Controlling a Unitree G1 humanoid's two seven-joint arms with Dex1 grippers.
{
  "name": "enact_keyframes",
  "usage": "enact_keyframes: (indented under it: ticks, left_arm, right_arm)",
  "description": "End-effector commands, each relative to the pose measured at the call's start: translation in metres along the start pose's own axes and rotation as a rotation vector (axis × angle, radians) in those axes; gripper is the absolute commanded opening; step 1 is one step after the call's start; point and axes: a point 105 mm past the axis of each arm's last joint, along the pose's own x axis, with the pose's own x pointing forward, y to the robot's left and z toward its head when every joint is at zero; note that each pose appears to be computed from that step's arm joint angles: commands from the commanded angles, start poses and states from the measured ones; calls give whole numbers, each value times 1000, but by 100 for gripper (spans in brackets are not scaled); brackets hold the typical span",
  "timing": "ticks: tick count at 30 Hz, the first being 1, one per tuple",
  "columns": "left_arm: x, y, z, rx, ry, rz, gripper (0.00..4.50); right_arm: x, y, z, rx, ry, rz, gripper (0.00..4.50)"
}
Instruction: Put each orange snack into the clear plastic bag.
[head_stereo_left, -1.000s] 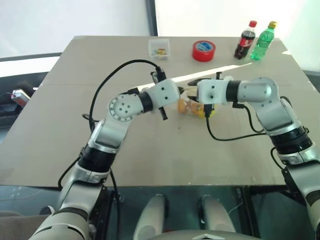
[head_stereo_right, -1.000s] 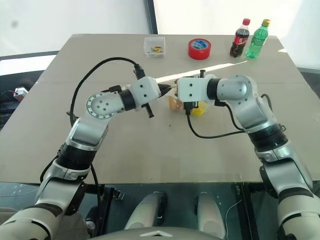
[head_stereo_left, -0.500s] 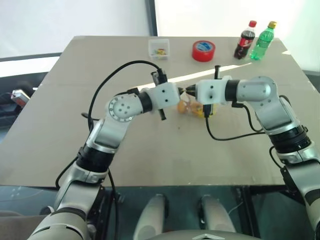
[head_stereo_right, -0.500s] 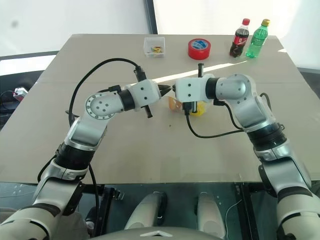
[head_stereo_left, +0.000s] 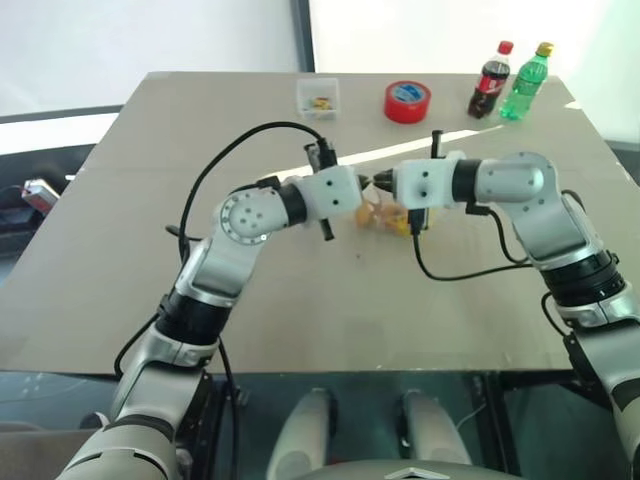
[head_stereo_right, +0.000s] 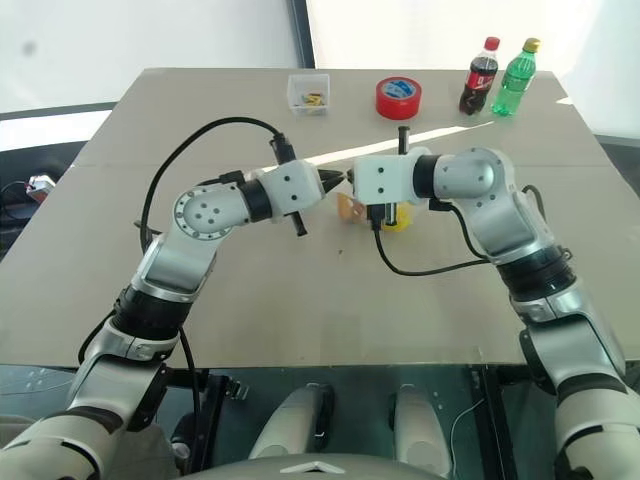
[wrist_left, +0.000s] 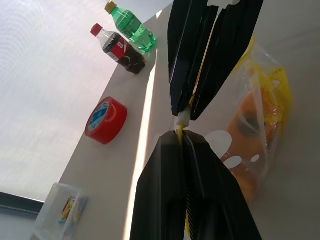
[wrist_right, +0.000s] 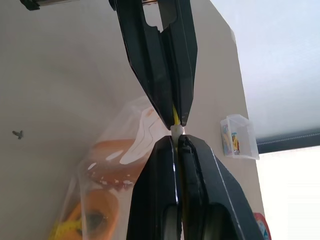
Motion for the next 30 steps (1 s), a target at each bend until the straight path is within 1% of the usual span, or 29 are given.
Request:
enact_keyframes:
  ticks: [1, 12, 23, 28, 30]
  left_arm:
    - [-6, 5, 1, 19, 0, 23, 0]
    - [-10, 4, -6, 15, 17, 20, 0]
    - [-10, 2, -8, 16, 15, 18, 0]
    - [-9, 2, -9, 16, 15, 18, 0]
    - [-9, 3, -10, 8, 16, 28, 0]
  right_arm:
    - [-30, -18, -16, 23, 80, -85, 3]
    - [-71, -18, -60, 103, 297, -132, 3]
    - [-99, -12, -98, 111, 499, -133, 3]
    - [-105, -12, -106, 111, 540, -135, 3]
    - [-103, -12, -104, 124, 523, -144, 3]
